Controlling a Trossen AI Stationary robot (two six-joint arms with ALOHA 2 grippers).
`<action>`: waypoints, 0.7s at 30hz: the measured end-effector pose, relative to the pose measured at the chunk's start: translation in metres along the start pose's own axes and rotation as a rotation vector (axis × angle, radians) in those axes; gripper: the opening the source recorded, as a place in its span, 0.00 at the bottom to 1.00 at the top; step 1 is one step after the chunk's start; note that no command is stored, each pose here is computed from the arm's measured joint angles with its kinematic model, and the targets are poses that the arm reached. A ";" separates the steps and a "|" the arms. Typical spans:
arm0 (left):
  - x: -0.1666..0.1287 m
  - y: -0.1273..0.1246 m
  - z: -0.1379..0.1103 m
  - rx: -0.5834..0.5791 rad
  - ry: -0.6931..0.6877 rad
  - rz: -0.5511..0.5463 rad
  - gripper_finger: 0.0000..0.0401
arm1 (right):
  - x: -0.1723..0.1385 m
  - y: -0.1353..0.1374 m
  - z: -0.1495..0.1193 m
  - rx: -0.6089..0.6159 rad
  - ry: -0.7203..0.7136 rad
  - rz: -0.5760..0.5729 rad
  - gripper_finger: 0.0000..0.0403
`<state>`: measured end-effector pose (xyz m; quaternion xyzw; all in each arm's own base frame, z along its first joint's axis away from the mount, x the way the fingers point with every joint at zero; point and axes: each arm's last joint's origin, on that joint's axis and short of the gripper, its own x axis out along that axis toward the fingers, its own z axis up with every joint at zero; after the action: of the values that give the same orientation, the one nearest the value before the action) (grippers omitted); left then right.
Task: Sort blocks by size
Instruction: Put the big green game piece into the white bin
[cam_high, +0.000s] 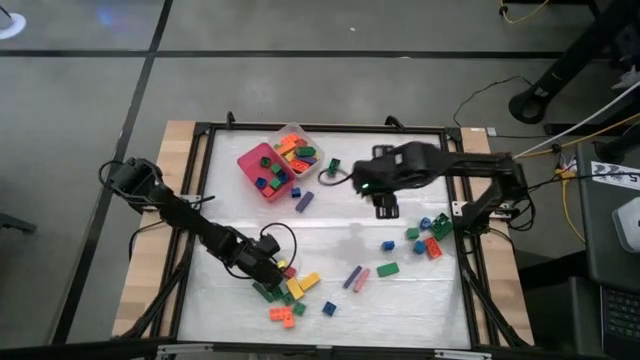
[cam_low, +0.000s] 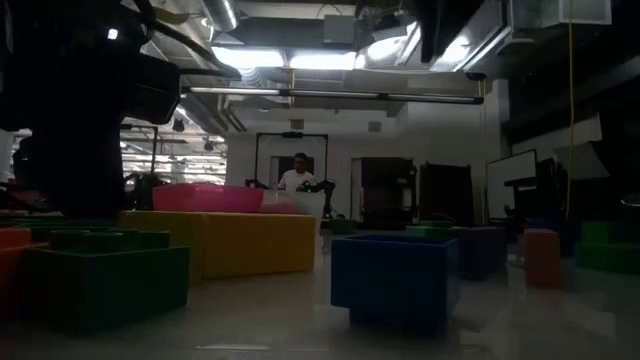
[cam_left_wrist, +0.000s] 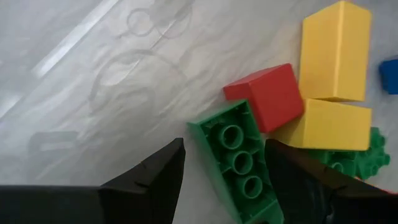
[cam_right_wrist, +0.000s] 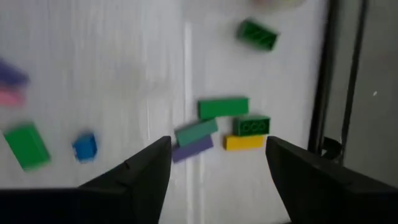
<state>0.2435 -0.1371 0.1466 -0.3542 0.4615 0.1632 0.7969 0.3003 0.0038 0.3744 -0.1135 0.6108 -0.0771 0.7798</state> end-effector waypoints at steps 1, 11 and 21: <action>0.000 0.000 0.000 -0.002 -0.001 -0.002 0.52 | -0.007 -0.002 -0.003 0.030 -0.032 -0.005 0.65; 0.000 0.001 0.000 0.001 0.004 0.011 0.52 | -0.018 -0.003 -0.033 0.121 -0.187 -0.010 0.65; 0.001 0.002 0.002 -0.023 -0.002 0.016 0.52 | 0.055 0.019 -0.067 0.139 -0.259 0.005 0.65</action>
<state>0.2442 -0.1342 0.1455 -0.3595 0.4615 0.1756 0.7918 0.2479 0.0022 0.3024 -0.0666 0.4986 -0.1021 0.8582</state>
